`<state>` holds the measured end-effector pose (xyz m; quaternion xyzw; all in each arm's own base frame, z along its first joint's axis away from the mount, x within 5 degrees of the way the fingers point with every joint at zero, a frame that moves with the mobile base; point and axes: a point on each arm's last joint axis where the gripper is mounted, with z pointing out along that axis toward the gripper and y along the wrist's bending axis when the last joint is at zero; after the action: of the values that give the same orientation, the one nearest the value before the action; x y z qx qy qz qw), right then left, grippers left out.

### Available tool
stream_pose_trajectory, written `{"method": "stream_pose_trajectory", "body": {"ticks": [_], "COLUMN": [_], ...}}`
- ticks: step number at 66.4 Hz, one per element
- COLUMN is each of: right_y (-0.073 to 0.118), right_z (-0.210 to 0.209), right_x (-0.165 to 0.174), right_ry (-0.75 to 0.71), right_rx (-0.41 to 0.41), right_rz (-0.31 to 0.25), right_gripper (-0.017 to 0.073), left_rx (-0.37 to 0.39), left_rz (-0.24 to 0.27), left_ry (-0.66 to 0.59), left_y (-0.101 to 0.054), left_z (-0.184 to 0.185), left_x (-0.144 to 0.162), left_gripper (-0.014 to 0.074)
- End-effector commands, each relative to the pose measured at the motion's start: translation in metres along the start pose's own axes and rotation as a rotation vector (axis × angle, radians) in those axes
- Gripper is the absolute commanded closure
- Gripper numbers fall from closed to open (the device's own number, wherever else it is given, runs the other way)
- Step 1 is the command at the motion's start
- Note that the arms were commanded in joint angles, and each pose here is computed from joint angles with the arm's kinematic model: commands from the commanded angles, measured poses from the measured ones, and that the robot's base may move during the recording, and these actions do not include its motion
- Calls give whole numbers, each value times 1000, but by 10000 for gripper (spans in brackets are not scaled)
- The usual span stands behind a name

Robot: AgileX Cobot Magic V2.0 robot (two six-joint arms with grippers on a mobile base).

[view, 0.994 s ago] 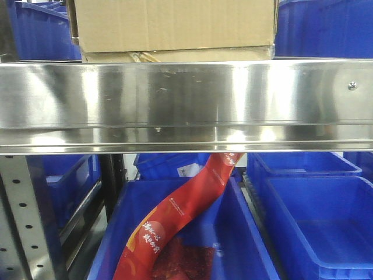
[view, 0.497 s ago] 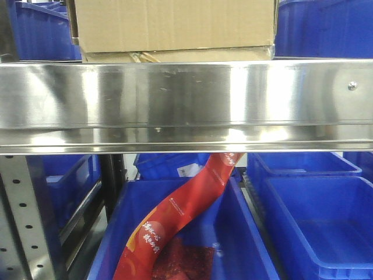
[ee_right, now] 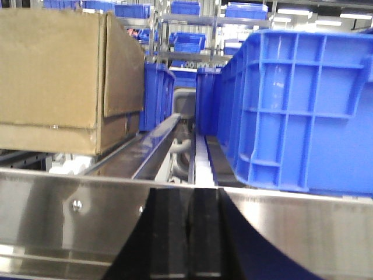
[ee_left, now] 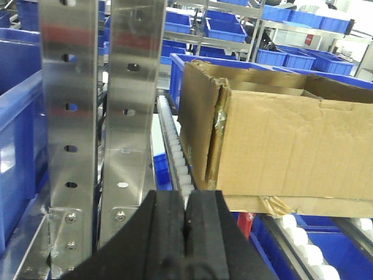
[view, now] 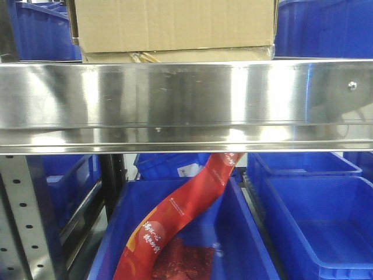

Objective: Stack two boxes on right shelf middle

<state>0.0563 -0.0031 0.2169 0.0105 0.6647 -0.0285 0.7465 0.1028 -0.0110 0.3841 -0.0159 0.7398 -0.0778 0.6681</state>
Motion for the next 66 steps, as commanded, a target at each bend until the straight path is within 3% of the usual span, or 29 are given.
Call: {"method": "stream_pose_trajectory", "body": {"ticks": [1,66], "right_y": [0,0], "right_z": [-1,-1], "right_x": [-1,1], "right_ry": [-22,-1], "right_rx": [7,8], "right_rz": [7,7], "right_gripper": [720,720], "left_rx": [3,3], "left_rz": [-3,-3], "left_ry": [-26,-26], "left_y": [0,0], "left_z": [-2,-2], "left_x": [-2,-2], "left_gripper": [704,704]}}
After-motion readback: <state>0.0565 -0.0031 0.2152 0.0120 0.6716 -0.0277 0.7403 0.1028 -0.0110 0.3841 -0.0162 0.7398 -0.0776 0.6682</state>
